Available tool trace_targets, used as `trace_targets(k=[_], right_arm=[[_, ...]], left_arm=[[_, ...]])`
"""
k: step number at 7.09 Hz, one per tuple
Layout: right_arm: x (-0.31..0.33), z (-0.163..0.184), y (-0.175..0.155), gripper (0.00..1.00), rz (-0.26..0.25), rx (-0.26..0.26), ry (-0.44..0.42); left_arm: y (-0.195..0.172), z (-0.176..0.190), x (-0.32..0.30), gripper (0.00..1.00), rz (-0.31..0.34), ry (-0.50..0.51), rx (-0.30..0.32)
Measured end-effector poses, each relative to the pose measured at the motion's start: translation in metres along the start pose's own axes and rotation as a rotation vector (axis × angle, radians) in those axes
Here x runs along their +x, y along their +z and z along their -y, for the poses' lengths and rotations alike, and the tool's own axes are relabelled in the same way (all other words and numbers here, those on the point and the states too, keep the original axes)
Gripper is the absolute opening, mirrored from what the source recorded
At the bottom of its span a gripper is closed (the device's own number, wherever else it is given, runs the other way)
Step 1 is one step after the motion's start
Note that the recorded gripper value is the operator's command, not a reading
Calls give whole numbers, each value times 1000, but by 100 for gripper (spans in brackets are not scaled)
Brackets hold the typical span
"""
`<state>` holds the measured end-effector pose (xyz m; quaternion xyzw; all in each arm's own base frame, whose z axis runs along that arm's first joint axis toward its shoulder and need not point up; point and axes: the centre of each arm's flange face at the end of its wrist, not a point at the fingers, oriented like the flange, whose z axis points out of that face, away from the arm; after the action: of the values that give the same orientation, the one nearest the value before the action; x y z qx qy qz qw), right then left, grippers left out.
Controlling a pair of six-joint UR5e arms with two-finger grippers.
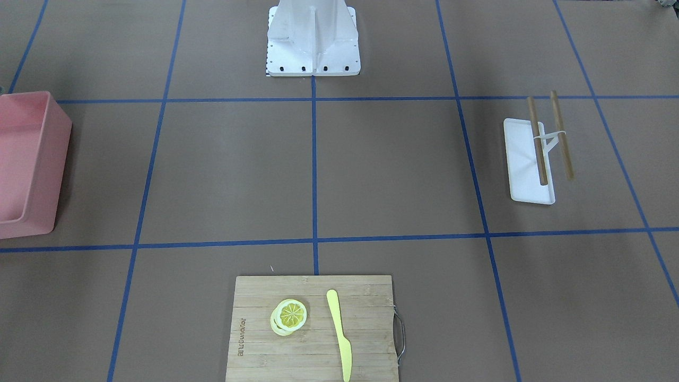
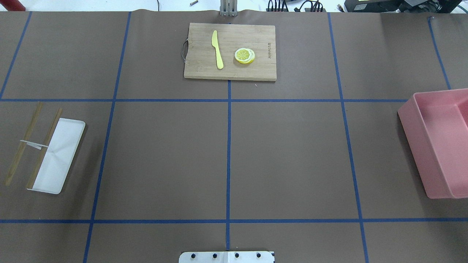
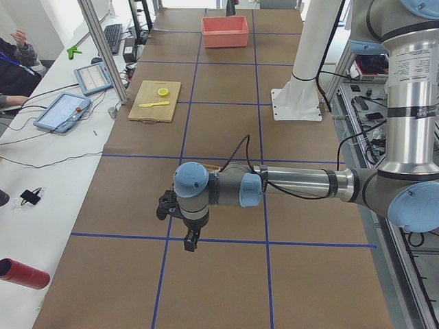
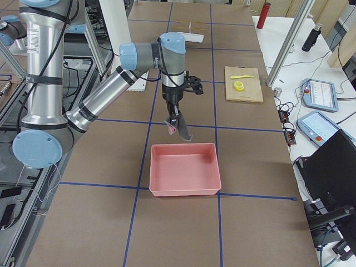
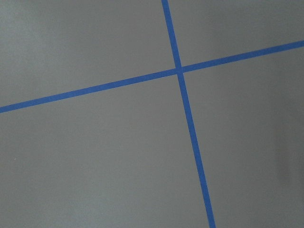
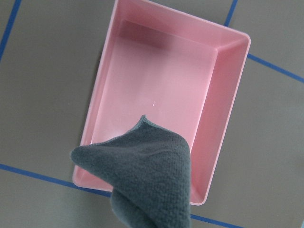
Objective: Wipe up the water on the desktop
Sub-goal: 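Carry the cloth with the right gripper into the pink bin and release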
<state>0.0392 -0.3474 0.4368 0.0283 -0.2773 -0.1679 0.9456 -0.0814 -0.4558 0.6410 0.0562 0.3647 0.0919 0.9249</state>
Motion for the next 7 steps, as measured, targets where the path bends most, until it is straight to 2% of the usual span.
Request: trace_targets(k=[2, 3, 4, 5, 7], right_arm=[[27, -18, 45, 0, 25, 15, 9], [35, -26, 62, 10, 32, 22, 24], [42, -34, 75, 99, 33, 19, 33], [46, -36, 84, 100, 34, 15, 34], [51, -32, 90, 100, 26, 45, 8]], left_arm=[[1, 0, 1, 99, -1, 3, -1], [1, 1, 1, 99, -4, 3, 0], [0, 1, 2, 99, -9, 4, 1], [0, 3, 4, 99, -16, 6, 3], [1, 5, 5, 99, -21, 9, 3]])
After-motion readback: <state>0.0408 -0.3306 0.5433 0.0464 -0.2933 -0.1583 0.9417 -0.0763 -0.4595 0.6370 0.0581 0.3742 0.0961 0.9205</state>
